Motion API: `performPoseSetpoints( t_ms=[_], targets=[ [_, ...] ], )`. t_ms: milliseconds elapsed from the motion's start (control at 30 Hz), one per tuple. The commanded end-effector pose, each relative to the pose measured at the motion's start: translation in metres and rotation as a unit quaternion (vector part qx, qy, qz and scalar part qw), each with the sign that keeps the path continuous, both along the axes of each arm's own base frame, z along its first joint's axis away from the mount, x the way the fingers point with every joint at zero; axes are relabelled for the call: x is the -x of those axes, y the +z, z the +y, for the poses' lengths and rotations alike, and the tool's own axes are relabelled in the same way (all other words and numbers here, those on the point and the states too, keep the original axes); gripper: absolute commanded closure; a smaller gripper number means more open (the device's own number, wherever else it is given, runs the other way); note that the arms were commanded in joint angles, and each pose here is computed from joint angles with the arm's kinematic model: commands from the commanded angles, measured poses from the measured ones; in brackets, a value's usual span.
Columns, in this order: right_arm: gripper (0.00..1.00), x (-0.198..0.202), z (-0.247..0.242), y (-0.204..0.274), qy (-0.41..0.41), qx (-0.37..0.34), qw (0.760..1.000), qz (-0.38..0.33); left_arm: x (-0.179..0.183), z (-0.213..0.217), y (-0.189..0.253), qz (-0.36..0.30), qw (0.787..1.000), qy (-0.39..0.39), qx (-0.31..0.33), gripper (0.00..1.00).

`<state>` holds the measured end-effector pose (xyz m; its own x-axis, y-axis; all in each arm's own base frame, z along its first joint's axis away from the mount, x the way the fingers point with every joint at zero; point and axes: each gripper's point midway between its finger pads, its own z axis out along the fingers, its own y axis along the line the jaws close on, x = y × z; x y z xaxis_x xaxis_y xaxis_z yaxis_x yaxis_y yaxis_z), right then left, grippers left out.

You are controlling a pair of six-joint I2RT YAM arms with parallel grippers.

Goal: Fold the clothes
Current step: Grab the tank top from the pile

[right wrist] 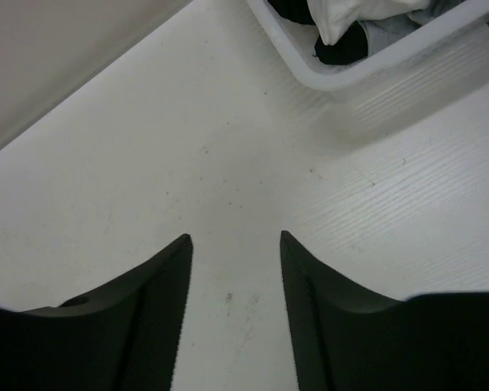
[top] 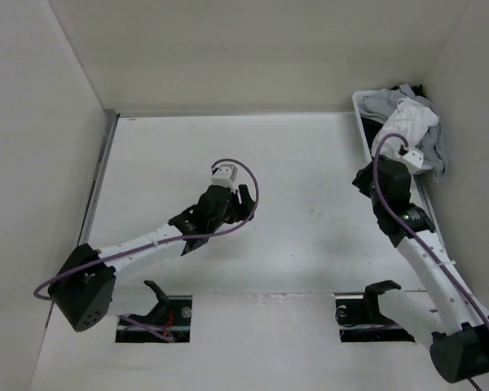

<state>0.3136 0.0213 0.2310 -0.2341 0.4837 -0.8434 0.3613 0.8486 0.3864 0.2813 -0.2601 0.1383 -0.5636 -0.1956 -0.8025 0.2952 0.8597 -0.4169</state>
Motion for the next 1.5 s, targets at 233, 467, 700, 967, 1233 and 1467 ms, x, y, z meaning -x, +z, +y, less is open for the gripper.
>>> performPoseSetpoints(
  t_ms=[233,467,700,967,1233,1467],
  targets=[
    [0.98,-0.058,-0.033,0.017,-0.038,-0.005,0.998,-0.048,-0.003,-0.003,-0.002,-0.018,0.999,-0.008,0.043,0.45],
    [1.00,-0.128,-0.083,0.014,-0.082,0.013,0.996,-0.030,0.007,-0.019,0.002,-0.045,0.997,-0.045,0.053,0.91],
    [0.70,-0.216,-0.130,-0.006,-0.097,0.025,0.995,0.007,-0.004,-0.006,-0.003,-0.055,0.996,-0.018,0.063,0.71],
    [0.51,-0.266,-0.146,-0.028,-0.087,0.049,0.994,0.035,-0.013,-0.003,-0.011,-0.056,0.995,-0.004,0.077,0.54],
    [0.69,-0.272,-0.154,-0.055,-0.102,0.060,0.991,0.064,-0.016,-0.005,-0.016,-0.050,0.996,-0.003,0.076,0.54],
    [0.97,-0.258,-0.163,-0.032,-0.134,0.071,0.988,0.043,-0.016,-0.003,-0.012,-0.056,0.995,0.000,0.082,0.54]
  ],
)
